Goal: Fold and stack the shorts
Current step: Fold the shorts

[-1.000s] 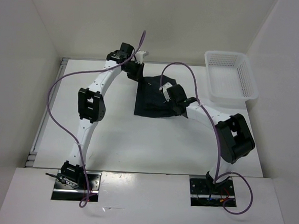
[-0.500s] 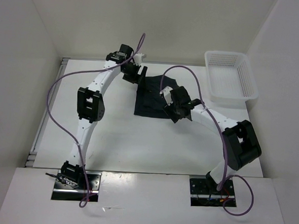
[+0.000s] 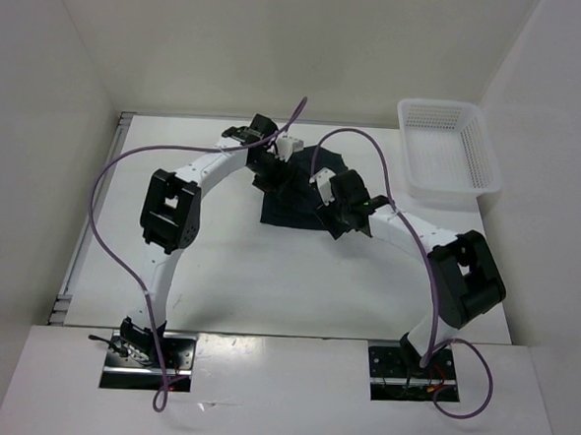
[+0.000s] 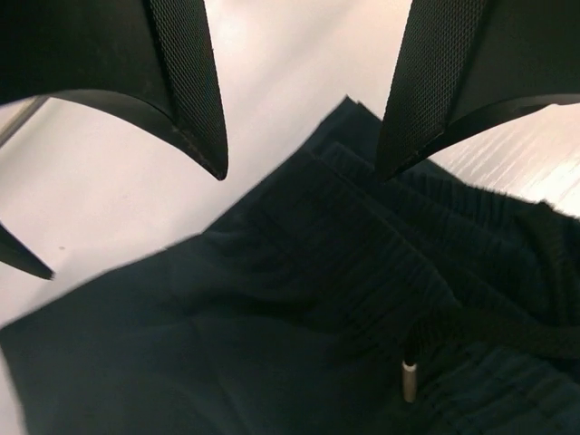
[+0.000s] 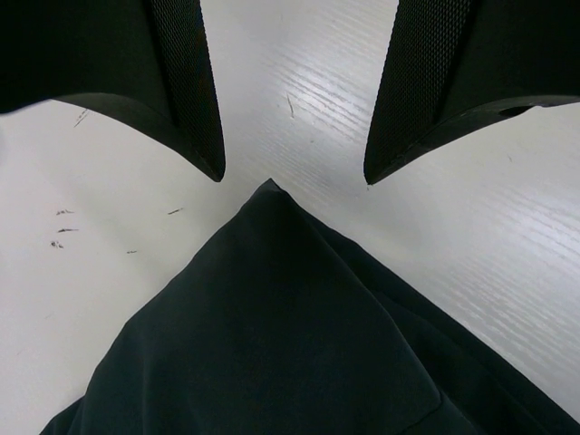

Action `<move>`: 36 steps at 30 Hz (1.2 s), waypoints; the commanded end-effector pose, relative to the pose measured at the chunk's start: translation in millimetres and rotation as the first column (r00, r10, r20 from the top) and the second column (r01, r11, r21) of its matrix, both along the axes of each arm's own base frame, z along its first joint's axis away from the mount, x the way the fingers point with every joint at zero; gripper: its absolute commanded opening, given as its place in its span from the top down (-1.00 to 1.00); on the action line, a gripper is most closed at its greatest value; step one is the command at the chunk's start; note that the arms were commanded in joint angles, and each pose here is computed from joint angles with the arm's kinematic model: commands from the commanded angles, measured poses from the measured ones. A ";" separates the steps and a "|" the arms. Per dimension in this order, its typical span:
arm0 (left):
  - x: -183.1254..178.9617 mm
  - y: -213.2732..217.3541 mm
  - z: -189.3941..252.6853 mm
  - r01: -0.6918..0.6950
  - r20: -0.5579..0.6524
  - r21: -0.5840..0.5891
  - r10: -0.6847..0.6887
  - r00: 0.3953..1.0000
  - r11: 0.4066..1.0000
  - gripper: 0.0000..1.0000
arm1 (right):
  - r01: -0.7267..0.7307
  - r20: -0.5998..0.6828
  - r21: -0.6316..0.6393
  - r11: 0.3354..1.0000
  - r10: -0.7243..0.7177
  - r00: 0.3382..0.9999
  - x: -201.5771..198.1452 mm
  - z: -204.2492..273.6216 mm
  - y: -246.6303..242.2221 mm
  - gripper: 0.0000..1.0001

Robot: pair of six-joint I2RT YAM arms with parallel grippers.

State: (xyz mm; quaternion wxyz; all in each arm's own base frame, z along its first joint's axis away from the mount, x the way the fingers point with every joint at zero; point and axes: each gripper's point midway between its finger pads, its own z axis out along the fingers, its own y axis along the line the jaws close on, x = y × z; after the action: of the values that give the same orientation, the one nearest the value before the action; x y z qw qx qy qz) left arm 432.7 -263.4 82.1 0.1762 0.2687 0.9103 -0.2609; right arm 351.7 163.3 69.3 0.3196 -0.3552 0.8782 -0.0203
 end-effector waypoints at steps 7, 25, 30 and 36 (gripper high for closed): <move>23.8 -9.8 -25.9 0.001 0.025 0.009 -0.001 1.000 1.000 -0.39 | 0.102 0.074 0.051 0.994 -0.105 0.992 9.8 -14.1 1.6 -0.37; 1.4 25.2 46.3 -0.036 0.043 -0.065 0.039 0.998 0.997 1.00 | 0.198 0.082 0.051 0.979 -0.201 0.976 13.6 -27.0 -6.1 0.89; -25.4 21.9 43.4 -0.011 -0.038 -0.073 0.009 0.999 0.997 1.00 | 0.152 0.069 0.022 0.988 -0.153 0.986 6.7 -30.8 -8.4 0.89; -47.2 45.7 -1.0 -0.049 -0.159 0.033 0.053 0.986 0.998 1.00 | 0.112 0.075 0.039 0.993 -0.115 0.991 4.9 -27.0 2.6 0.83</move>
State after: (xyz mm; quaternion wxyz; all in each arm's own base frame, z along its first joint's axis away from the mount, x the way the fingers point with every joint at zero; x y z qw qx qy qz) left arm 408.9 -229.2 101.7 0.1576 0.2387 0.9189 -0.2716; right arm 351.8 150.0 26.3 0.3226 -0.2873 0.9004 -0.0510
